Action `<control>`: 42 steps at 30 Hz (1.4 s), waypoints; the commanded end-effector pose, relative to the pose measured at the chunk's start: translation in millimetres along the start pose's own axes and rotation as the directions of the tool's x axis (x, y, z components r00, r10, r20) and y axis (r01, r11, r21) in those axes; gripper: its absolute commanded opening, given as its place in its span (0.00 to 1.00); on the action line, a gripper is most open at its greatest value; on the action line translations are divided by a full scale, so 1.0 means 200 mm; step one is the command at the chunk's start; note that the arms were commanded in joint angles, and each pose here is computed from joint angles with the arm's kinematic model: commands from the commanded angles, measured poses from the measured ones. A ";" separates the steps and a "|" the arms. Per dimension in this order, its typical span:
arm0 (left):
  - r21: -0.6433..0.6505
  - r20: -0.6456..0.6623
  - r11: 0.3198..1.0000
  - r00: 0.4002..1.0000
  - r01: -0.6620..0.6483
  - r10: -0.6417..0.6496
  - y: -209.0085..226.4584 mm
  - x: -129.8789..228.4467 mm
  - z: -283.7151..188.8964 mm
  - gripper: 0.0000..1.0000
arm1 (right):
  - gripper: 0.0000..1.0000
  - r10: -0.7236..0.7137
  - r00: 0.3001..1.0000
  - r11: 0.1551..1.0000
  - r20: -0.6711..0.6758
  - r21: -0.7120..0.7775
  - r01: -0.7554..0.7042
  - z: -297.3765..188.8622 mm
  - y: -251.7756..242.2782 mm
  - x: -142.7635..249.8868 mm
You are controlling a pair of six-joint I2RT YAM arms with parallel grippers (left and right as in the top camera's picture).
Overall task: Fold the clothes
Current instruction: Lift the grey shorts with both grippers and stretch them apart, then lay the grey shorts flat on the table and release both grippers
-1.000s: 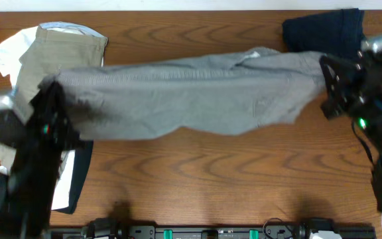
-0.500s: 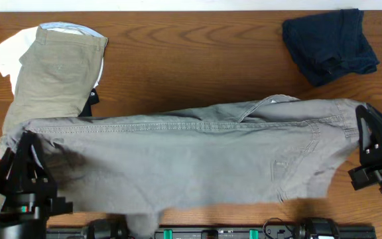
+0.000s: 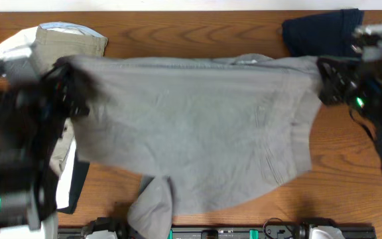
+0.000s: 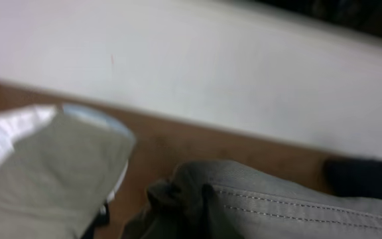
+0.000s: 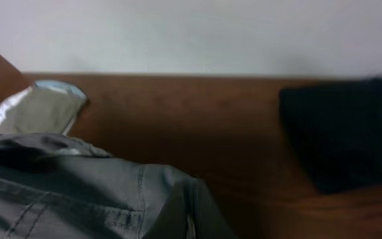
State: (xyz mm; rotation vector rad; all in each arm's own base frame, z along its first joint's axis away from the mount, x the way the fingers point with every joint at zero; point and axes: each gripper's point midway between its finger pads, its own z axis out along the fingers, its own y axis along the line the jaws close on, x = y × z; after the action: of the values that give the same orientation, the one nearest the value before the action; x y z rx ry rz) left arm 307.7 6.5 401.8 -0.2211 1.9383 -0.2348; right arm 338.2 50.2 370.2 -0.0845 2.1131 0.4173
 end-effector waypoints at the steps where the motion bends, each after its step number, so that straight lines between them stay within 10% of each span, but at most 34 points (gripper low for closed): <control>1: -0.096 -0.094 0.995 0.995 0.008 -0.017 0.13 0.07 0.22 0.06 | 0.01 0.048 0.995 0.997 -0.082 0.065 -0.043 0.22 -0.16 0.05; 15: -0.119 -0.286 0.993 0.957 0.008 -0.042 0.35 0.50 1.27 0.06 | 0.01 0.068 0.988 0.998 -0.139 0.026 -0.065 1.29 -0.42 0.26; 32: 0.002 -0.124 0.999 0.992 -0.034 0.034 0.24 0.73 1.86 0.07 | 0.02 0.067 0.997 0.996 0.023 0.050 -0.068 1.76 -0.60 0.37; 34: 0.007 -0.122 0.999 0.992 -0.037 0.038 0.22 0.75 1.88 0.24 | 0.14 0.084 0.996 0.994 0.037 0.067 -0.086 1.78 -0.63 0.37; 37: 0.012 -0.111 0.999 0.993 -0.039 0.040 0.21 0.73 1.88 0.89 | 0.41 0.078 0.995 0.994 0.057 0.067 -0.082 1.77 -0.63 0.34; 40: 0.011 -0.096 0.999 0.995 -0.038 0.039 0.22 0.70 1.87 0.98 | 0.93 0.070 0.995 0.997 0.077 0.034 -0.072 1.73 -0.58 0.26; 42: 0.012 -0.093 0.999 0.995 -0.039 0.040 0.20 0.66 1.84 0.98 | 0.99 0.064 0.994 0.998 0.090 0.003 -0.064 1.69 -0.54 0.20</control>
State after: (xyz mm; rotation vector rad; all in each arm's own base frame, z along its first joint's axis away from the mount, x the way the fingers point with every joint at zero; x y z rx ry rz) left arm 598.7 -15.7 119.1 -0.1665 2.0620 -0.2544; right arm 609.7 57.6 100.1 0.0303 2.1020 0.4097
